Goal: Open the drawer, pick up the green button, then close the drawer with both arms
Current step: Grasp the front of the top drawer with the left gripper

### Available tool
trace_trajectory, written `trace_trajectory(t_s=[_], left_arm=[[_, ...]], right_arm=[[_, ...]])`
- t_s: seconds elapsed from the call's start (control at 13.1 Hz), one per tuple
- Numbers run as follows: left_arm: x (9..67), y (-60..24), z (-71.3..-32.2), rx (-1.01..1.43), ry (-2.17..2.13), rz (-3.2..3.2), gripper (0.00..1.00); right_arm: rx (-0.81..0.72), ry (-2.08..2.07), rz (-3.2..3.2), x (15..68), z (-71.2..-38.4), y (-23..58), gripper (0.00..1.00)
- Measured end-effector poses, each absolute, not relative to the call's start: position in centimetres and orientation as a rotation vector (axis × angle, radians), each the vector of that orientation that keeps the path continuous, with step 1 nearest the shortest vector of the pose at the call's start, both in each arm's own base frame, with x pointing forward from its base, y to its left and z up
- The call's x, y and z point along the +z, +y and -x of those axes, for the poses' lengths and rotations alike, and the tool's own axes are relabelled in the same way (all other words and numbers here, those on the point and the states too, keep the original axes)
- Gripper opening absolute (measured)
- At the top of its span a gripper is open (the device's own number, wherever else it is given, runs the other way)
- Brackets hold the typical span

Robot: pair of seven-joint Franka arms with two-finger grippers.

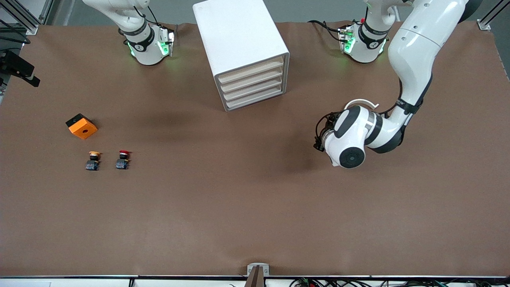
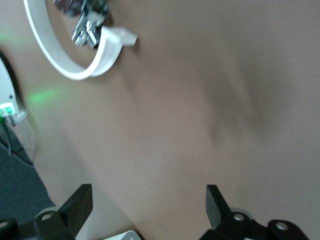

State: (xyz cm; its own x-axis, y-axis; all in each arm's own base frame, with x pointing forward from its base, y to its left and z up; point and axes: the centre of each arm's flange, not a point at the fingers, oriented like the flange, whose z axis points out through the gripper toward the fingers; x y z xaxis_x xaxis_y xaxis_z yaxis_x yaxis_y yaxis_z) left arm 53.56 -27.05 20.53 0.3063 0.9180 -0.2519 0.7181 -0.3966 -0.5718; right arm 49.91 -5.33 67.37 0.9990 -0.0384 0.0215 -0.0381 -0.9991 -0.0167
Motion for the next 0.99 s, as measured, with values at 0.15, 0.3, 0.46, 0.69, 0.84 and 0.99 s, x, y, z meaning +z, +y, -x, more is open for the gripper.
trace_trajectory(t_s=[0.15,0.3,0.46,0.69,0.84,0.99], left_arm=[[19.8,-27.9,-52.1,0.822,-1.444,2.145,1.00],[19.0,-28.5,-50.7,0.863,-1.420,2.065,1.00],[18.4,-29.1,-50.1,0.921,-1.445,2.007,1.00],[18.8,-29.8,-49.6,1.093,-1.487,1.917,1.00],[19.4,-30.1,-49.5,1.191,-1.521,1.839,1.00],[19.6,-30.3,-49.4,1.254,-1.564,1.755,1.00]], right_arm=[[-0.034,0.060,3.125,67.4,-49.9,-5.3,1.00],[-0.034,0.060,3.125,67.4,-49.9,-5.3,1.00],[-0.035,0.060,3.125,67.4,-49.9,-5.3,1.00],[-0.037,0.062,3.125,67.3,-50.0,-5.4,1.00],[-0.036,0.063,3.124,67.2,-50.1,-5.5,1.00],[-0.035,0.063,3.124,67.2,-50.1,-5.5,1.00]])
